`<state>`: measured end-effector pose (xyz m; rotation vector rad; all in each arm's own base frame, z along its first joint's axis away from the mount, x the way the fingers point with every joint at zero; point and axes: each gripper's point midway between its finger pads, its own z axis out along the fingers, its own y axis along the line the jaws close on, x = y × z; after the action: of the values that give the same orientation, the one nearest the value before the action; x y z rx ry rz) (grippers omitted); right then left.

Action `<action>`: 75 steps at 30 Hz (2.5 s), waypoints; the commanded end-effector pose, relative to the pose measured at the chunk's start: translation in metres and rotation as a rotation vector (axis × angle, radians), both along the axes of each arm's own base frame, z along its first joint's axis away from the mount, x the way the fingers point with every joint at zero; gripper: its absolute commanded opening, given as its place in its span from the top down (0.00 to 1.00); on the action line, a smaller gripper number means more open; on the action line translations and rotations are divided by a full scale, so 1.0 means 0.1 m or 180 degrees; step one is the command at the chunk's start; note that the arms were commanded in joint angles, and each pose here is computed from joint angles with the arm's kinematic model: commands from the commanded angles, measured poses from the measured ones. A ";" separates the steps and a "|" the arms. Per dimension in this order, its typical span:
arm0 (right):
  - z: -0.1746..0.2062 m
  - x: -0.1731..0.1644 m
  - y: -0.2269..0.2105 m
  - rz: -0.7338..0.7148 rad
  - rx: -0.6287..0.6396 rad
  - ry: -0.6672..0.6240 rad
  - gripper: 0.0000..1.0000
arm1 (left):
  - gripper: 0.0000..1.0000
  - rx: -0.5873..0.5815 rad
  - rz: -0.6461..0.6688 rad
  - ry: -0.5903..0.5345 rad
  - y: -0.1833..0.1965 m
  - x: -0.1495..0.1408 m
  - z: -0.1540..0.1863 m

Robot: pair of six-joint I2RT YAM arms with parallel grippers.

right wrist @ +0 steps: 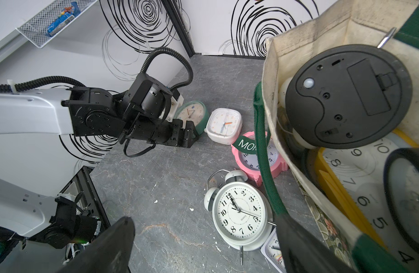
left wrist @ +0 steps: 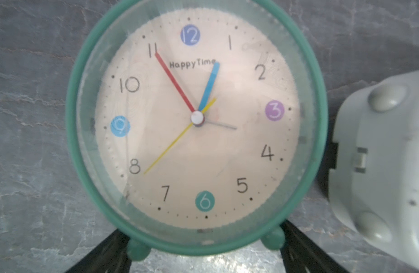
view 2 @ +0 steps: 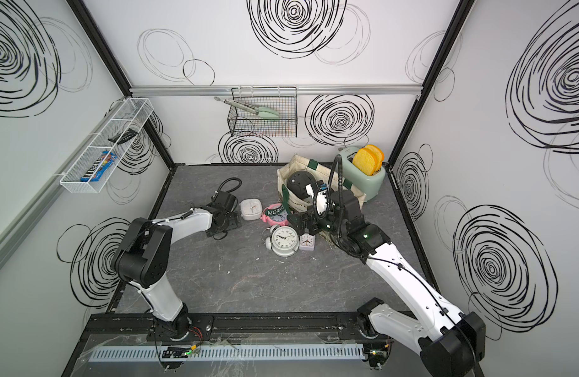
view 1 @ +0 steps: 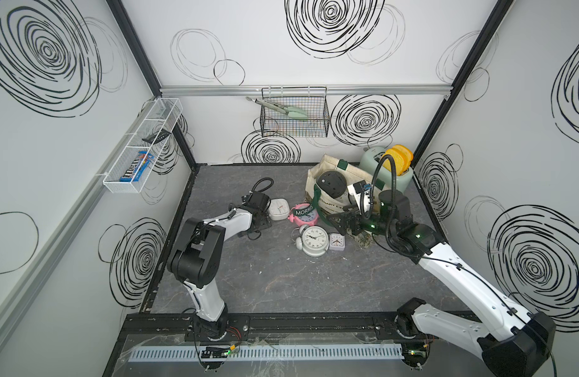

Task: Put the alarm clock into the canvas bag
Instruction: Pick up the alarm from the center of the board.

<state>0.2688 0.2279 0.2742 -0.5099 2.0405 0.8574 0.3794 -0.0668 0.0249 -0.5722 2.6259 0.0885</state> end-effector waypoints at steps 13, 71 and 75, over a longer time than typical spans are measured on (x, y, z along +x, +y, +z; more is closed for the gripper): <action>0.02 -0.05 0.02 0.0091 0.0036 -0.0068 0.03 | 0.01 0.0179 0.0291 -0.0217 0.14 0.14 0.02; 0.64 -0.15 0.89 0.0534 0.0480 0.0481 0.03 | 0.32 -0.1451 -0.2221 -0.3481 -1.86 -1.34 2.59; 0.57 -0.15 0.91 0.0509 0.0444 0.0566 0.14 | 0.32 -0.1479 -0.2221 -0.3475 -1.86 -1.35 2.58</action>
<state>0.2525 0.3181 0.3222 -0.5625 2.1039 1.1745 0.2460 -0.2490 0.2447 0.2318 1.7196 -0.7276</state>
